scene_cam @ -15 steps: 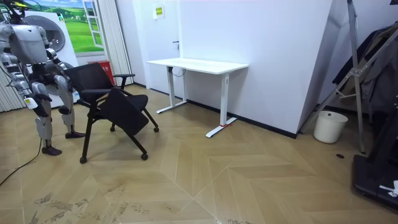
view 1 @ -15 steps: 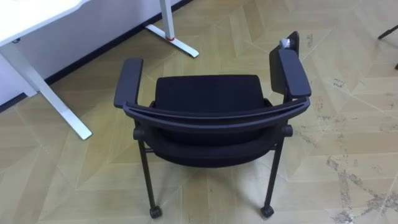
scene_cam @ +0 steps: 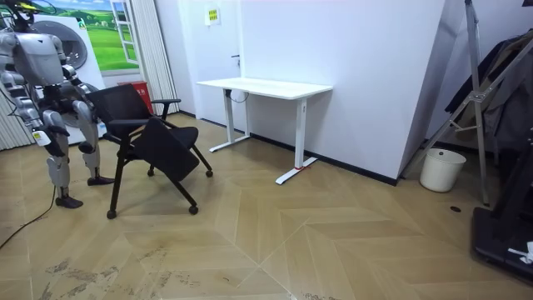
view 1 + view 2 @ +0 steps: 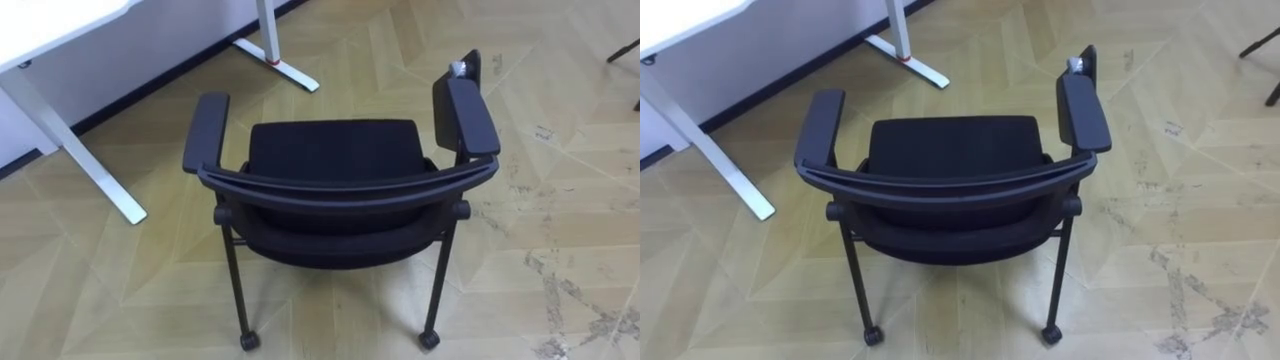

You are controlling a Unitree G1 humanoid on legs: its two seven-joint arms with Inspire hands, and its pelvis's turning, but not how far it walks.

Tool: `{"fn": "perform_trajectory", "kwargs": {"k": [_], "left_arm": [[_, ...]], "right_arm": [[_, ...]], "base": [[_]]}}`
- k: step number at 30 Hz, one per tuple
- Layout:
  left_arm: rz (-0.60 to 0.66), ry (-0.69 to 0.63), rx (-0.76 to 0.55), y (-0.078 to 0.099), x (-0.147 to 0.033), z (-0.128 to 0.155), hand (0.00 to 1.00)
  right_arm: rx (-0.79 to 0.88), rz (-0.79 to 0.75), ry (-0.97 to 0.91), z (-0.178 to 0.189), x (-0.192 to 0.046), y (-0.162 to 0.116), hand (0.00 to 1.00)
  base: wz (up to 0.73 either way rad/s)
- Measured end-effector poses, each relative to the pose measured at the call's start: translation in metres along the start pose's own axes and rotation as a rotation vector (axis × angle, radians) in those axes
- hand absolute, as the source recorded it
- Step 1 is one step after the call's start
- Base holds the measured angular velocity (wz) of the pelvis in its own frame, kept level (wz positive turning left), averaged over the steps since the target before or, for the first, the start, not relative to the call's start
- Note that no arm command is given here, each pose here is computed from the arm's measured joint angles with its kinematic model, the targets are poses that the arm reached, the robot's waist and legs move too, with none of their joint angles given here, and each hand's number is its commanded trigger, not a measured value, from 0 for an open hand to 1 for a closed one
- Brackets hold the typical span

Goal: Push chair

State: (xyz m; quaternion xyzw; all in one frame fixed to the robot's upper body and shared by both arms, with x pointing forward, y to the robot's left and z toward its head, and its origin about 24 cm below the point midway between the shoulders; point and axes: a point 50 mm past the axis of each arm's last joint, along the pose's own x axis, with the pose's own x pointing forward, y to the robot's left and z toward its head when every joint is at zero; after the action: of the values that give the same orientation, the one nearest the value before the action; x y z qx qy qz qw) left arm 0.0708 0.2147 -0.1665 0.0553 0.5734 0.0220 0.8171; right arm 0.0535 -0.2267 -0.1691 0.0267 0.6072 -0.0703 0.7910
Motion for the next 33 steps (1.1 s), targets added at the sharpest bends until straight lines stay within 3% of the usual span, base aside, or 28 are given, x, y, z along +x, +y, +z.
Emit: {"fn": "perform_trajectory", "kwargs": {"k": [17, 21, 27, 31, 33], "left_arm": [[0.116, 0.013, -0.1, 0.004, -0.002, -0.007, 0.0], [0.17, 0.008, -0.104, 0.012, -0.002, -0.005, 0.0], [0.286, -0.05, -0.011, 0.032, -0.004, 0.011, 0.0], [0.373, -0.136, 0.128, 0.043, -0.006, 0.037, 0.0], [0.425, -0.226, 0.264, 0.05, -0.011, 0.06, 0.0]], "right_arm": [[0.031, -0.044, 0.009, -0.003, -0.001, -0.004, 0.0], [0.044, -0.053, 0.009, -0.004, -0.001, -0.007, 0.0], [0.055, -0.074, 0.006, -0.006, -0.003, -0.014, 0.0], [0.053, -0.095, 0.002, -0.006, -0.004, -0.022, 0.0], [0.031, -0.114, 0.001, -0.006, -0.005, -0.028, 0.0]], "base": [[0.0], [0.0], [0.0], [0.0], [0.0]]}}
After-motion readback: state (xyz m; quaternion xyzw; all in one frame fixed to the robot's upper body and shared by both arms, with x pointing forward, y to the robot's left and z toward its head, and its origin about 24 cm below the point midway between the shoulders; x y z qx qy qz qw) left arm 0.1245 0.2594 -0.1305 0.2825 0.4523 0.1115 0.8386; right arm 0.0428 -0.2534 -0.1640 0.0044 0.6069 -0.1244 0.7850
